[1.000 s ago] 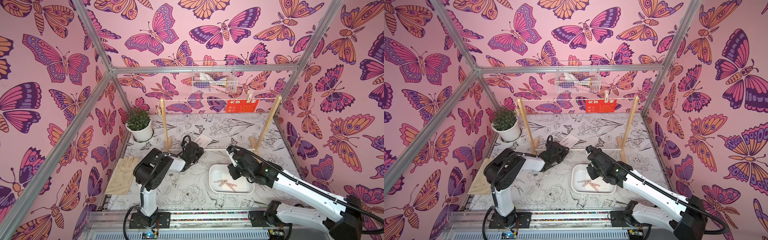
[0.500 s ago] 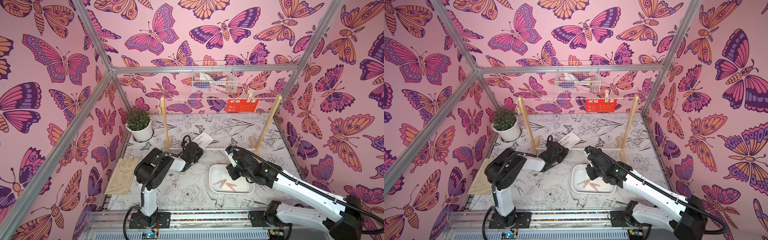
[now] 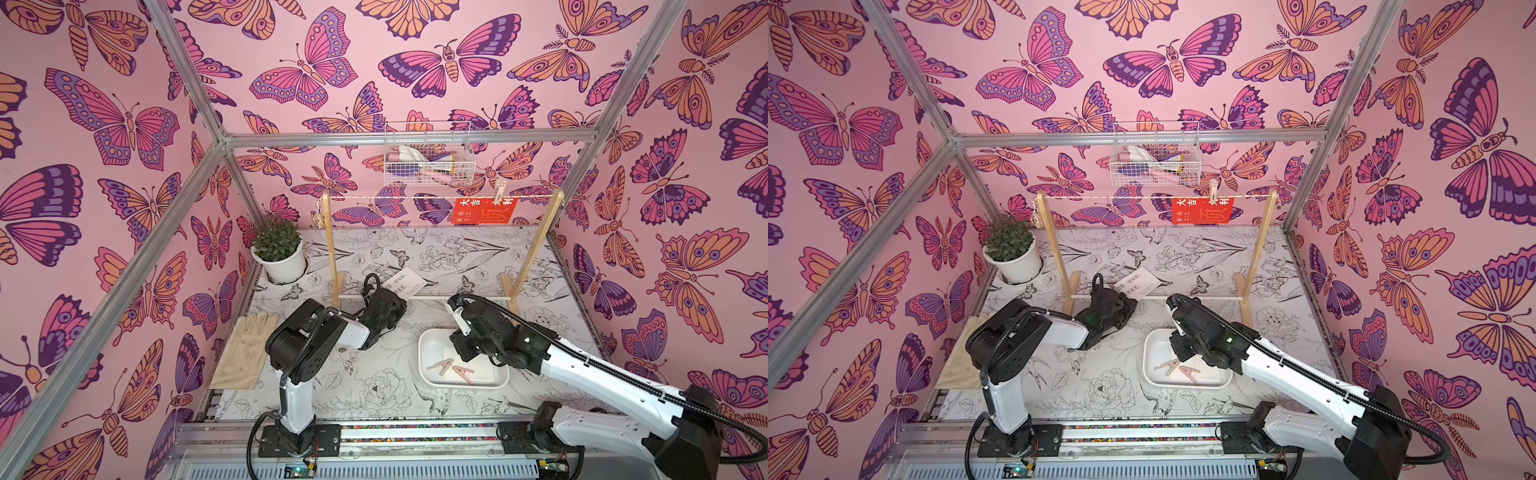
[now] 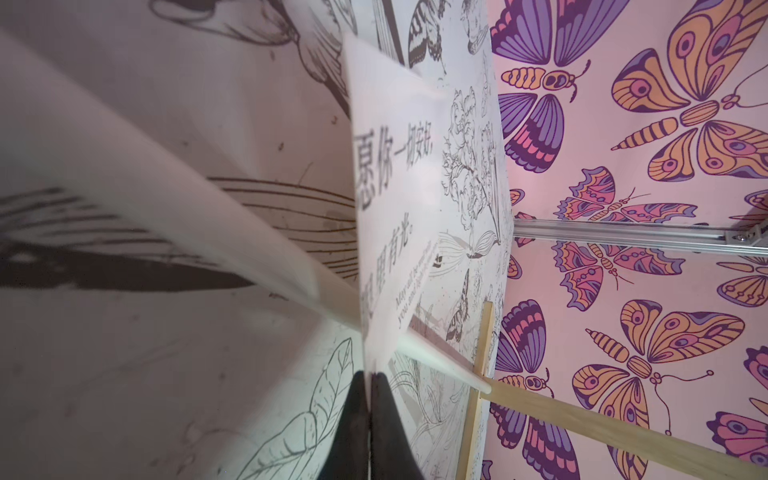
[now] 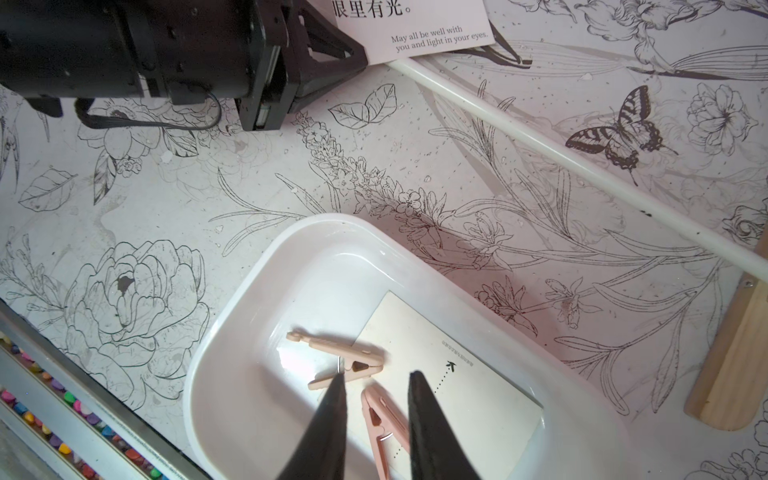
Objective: Remove the postcards from the strings
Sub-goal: Pick up the postcard from the center of the board.
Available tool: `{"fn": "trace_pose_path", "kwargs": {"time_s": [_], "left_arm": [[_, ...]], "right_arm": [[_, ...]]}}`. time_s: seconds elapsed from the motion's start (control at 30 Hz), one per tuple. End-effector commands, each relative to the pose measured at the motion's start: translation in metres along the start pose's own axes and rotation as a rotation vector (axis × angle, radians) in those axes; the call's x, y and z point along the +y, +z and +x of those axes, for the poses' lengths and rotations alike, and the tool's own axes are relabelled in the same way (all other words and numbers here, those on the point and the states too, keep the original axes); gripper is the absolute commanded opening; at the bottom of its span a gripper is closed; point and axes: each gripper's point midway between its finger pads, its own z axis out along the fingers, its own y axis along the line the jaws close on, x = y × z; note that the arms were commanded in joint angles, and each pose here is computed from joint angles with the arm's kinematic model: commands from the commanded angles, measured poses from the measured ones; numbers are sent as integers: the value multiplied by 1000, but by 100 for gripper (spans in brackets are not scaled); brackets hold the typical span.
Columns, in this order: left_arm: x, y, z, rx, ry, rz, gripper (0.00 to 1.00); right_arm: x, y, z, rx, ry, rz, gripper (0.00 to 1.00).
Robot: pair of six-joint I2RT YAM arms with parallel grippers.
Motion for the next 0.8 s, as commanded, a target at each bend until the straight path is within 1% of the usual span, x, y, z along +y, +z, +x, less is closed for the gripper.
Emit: {"fn": "trace_pose_path", "kwargs": {"time_s": [0.0,0.1,0.2,0.33,0.43,0.47,0.53,0.57,0.67,0.77], "left_arm": [[5,-8,7,22,-9,-3,0],[-4,-16,10,30,16,26,0],[-9,-36,14,42,65,51,0],[8,-75,27,98,116,23,0],[28,-110,43,189,158,-46,0],[34,-123,49,226,174,-66,0],[46,-150,58,277,195,-111,0],[53,-163,60,292,198,-136,0],[72,-195,59,288,212,-201,0],[88,-218,47,226,233,-255,0]], "right_arm": [[3,0,-2,-1,-16,-13,29],[1,-1,-3,-1,-15,-6,29],[-3,-7,-8,-19,-6,14,29],[-11,-22,-21,-77,22,61,30],[-21,-31,-26,-116,65,107,38],[-24,-34,-27,-123,78,118,39],[-31,-39,-25,-125,112,152,42],[-35,-42,-24,-123,130,173,46],[-47,-48,-14,-95,196,235,52],[-56,-53,2,-44,275,286,56]]}}
